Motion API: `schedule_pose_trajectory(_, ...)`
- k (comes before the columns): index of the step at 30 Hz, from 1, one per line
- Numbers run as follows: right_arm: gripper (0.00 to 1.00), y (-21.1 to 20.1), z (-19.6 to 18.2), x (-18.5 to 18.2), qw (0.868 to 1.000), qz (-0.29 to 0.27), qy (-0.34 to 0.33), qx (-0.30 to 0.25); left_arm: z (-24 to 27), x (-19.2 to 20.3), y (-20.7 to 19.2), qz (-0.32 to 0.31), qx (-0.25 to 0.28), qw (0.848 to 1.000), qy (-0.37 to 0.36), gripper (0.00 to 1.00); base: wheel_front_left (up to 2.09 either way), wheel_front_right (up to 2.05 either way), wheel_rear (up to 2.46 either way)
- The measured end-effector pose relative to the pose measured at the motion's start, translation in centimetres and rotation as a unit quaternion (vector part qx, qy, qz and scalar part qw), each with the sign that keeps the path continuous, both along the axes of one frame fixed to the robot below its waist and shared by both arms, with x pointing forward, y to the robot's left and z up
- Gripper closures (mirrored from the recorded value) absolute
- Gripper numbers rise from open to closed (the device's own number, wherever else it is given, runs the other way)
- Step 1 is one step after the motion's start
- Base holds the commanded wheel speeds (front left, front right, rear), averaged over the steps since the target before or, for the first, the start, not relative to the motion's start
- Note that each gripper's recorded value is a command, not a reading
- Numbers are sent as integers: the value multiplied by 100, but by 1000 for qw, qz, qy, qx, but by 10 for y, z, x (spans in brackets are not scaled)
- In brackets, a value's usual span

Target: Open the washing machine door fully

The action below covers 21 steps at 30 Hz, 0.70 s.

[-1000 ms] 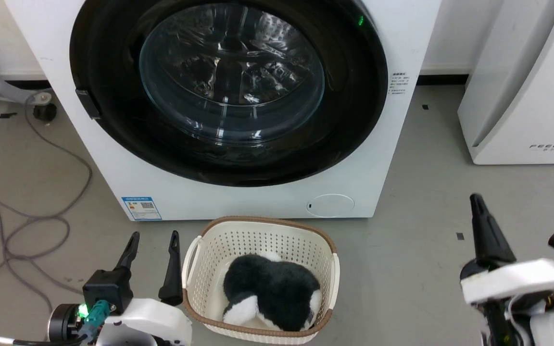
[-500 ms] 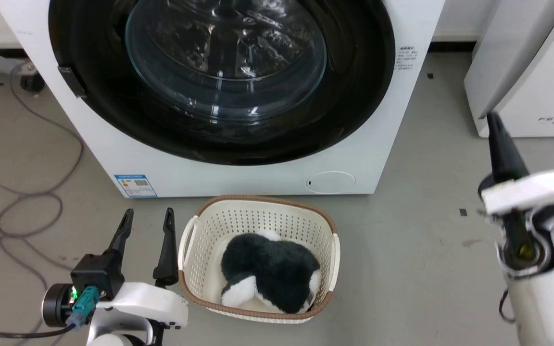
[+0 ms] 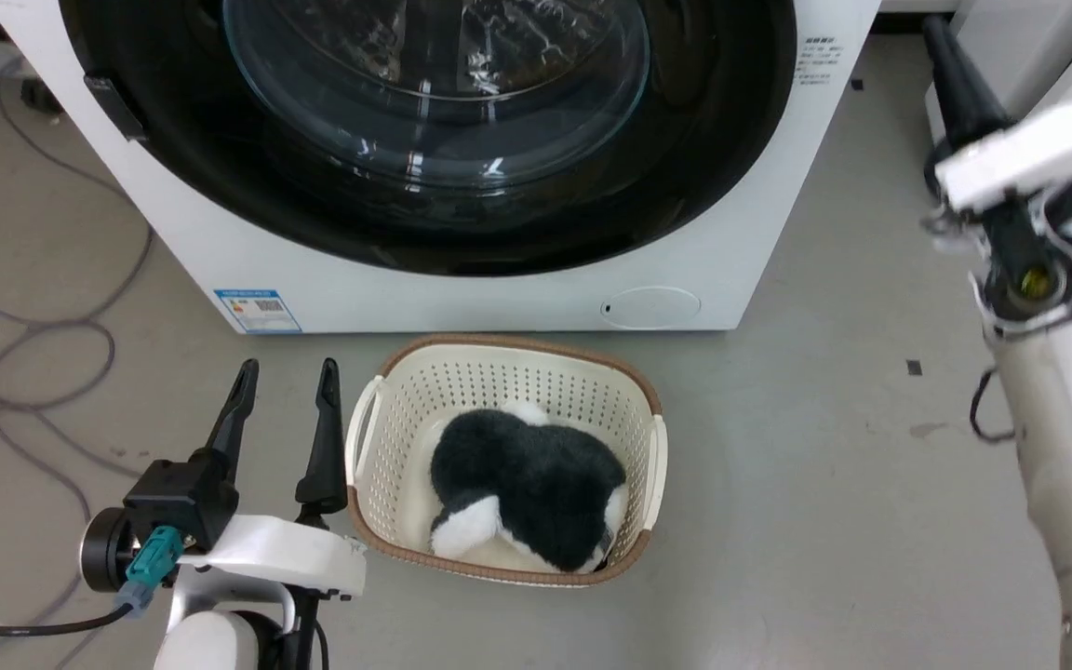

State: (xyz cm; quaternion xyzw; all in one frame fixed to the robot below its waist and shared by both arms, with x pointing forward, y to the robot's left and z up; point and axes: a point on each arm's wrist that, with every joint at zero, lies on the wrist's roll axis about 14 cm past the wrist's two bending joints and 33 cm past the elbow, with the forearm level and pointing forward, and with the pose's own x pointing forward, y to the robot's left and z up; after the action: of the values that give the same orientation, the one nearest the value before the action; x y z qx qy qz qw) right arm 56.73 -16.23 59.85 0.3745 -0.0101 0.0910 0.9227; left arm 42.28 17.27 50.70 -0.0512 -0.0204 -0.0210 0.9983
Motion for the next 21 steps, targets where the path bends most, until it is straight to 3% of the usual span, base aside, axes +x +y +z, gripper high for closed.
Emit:
schedule_pose_trajectory(15, 100, 47, 27, 63, 996, 78, 30, -41, -11, 18, 0, -8, -17, 1000, -3, 0, 0, 0, 0)
schedule_pose_trajectory(21, 100, 49, 4, 76, 991, 95, 73, -64, -20, 22, 2, -6, -23, 1000, 5, 0, 0, 0, 0)
